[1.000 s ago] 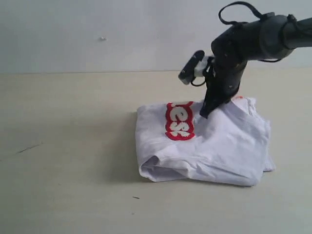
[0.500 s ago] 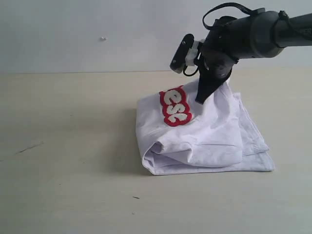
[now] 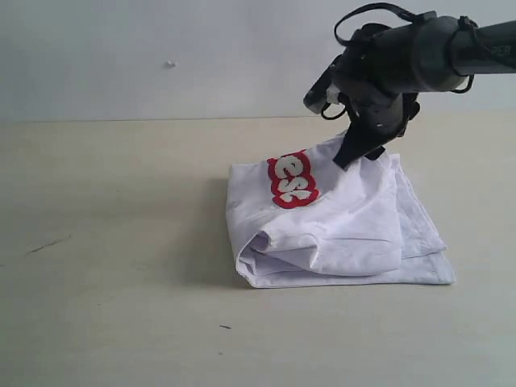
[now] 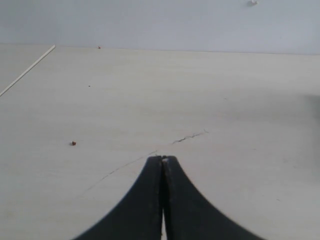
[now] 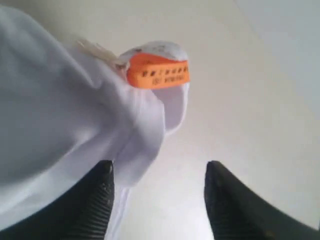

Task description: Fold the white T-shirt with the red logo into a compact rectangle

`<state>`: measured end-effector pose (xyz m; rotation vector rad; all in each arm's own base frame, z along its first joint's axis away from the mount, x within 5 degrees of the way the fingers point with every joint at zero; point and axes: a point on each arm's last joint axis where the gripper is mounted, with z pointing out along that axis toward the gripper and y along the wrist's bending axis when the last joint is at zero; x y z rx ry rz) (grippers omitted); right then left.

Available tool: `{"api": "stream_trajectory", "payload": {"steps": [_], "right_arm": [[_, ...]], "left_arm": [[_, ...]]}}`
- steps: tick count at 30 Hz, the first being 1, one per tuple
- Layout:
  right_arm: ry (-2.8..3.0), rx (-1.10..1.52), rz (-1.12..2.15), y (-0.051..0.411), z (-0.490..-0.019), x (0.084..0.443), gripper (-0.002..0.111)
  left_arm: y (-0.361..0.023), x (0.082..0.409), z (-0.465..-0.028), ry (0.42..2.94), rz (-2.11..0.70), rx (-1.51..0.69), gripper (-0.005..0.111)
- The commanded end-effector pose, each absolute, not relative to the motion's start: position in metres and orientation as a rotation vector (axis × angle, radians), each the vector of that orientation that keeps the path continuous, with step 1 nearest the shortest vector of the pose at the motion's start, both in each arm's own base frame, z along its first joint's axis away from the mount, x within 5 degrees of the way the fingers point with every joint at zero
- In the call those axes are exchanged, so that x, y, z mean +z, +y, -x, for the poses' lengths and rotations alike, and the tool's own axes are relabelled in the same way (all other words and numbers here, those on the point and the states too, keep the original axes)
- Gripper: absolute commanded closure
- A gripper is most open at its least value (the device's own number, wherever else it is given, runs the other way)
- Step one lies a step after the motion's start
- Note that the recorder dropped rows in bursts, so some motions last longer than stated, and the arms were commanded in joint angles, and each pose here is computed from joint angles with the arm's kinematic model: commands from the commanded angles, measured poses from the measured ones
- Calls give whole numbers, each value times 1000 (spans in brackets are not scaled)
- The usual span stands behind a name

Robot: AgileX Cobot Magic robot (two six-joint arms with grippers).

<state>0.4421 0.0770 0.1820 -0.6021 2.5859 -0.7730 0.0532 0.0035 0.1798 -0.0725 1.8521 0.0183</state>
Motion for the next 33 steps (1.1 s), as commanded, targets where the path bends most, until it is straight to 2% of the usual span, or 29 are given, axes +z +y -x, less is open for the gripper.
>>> {"api": "stream_trajectory", "payload": {"steps": [1,3,6,12,20,28,30,33], "right_arm": [[2817,-462,330,55,-439,189,55],[2894,-202,273,52,-437,183,55],[2933,-15,226,46,-434,171,55],[2982,-182,196,33,-423,151,55],[2930,-73,143,39,-421,125,55],[2984,-103,99,34,-422,97,56],[2982,-100,97,34,-422,97,65],[2971,-100,105,34,-422,104,90]], "left_arm": [[4,181,-53,1835,73,21,107],[4,181,-53,1835,73,21,107],[4,181,-53,1835,73,21,107],[4,181,-53,1835,73,21,107],[4,181,-53,1835,73,21,107],[4,181,-53,1835,73,21,107],[4,181,-53,1835,73,21,107],[4,181,-53,1835,73,21,107]]}}
